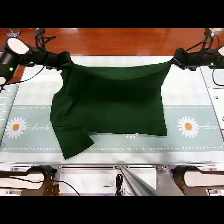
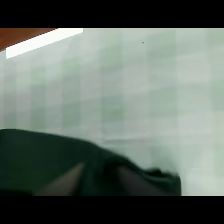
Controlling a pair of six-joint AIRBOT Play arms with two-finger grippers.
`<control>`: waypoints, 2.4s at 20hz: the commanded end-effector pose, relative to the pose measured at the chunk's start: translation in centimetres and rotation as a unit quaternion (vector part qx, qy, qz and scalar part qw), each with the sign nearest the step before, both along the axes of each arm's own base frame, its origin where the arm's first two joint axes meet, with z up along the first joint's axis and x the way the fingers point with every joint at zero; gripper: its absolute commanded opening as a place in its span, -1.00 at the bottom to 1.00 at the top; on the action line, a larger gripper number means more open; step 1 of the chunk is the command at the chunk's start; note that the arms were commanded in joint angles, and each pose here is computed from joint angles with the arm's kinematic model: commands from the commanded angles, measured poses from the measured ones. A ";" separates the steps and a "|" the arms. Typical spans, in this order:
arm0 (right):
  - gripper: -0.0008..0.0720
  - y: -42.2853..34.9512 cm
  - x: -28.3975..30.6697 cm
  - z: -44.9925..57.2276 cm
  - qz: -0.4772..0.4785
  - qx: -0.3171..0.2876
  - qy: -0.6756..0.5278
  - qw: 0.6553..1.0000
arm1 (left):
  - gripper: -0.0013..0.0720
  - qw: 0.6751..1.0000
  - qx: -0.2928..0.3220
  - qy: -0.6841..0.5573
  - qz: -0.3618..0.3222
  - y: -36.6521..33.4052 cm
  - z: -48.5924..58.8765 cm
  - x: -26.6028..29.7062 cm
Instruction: Fold the shirts.
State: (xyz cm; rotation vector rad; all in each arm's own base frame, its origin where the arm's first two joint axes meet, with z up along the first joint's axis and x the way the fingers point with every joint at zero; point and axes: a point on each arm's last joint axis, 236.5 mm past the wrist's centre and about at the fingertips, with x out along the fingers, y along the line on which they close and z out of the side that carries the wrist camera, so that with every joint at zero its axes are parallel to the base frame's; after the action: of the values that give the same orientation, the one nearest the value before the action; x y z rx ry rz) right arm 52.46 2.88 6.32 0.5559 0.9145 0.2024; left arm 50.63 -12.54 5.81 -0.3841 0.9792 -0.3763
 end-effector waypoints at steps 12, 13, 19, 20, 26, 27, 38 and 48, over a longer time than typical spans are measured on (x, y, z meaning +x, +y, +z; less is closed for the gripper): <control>0.68 -5.2 -20.7 -9.3 -0.021 0.092 0.187 0.978 | 0.95 0.923 -0.032 0.364 0.123 15.4 -11.3 -23.9; 0.68 -3.7 -21.7 -9.7 -0.022 0.108 0.178 0.978 | 0.95 0.917 -0.057 0.363 0.157 15.8 -12.1 -24.8; 0.68 -0.1 -23.7 -8.5 -0.017 0.154 0.141 0.978 | 0.95 0.923 -0.142 0.310 0.180 15.4 -14.3 -24.1; 0.68 0.0 -23.6 -8.4 -0.019 0.157 0.140 0.977 | 0.95 0.927 -0.137 0.312 0.154 14.7 -14.7 -24.2; 0.68 -0.2 -23.3 -8.4 -0.029 0.159 0.139 0.977 | 0.95 0.938 -0.123 0.310 0.094 10.3 -16.7 -22.5; 0.68 -1.0 -22.9 -8.4 -0.038 0.148 0.133 0.979 | 0.94 0.938 -0.122 0.315 0.082 9.8 -16.9 -22.6; 0.68 -3.2 -31.2 -14.1 -0.034 0.042 0.325 0.944 | -0.90 0.944 -0.130 0.302 0.023 9.1 -14.9 -22.6; 0.37 5.9 -25.8 -16.7 0.027 0.110 0.311 0.944 | -0.90 0.944 -0.130 0.302 0.023 9.1 -14.9 -22.6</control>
State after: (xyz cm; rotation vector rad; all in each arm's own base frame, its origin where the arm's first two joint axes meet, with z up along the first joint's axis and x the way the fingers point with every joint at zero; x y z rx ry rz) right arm 23.65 6.75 -10.12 0.7893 1.6147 0.1642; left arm 28.06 -3.42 -9.13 -0.7911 1.5207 -0.3499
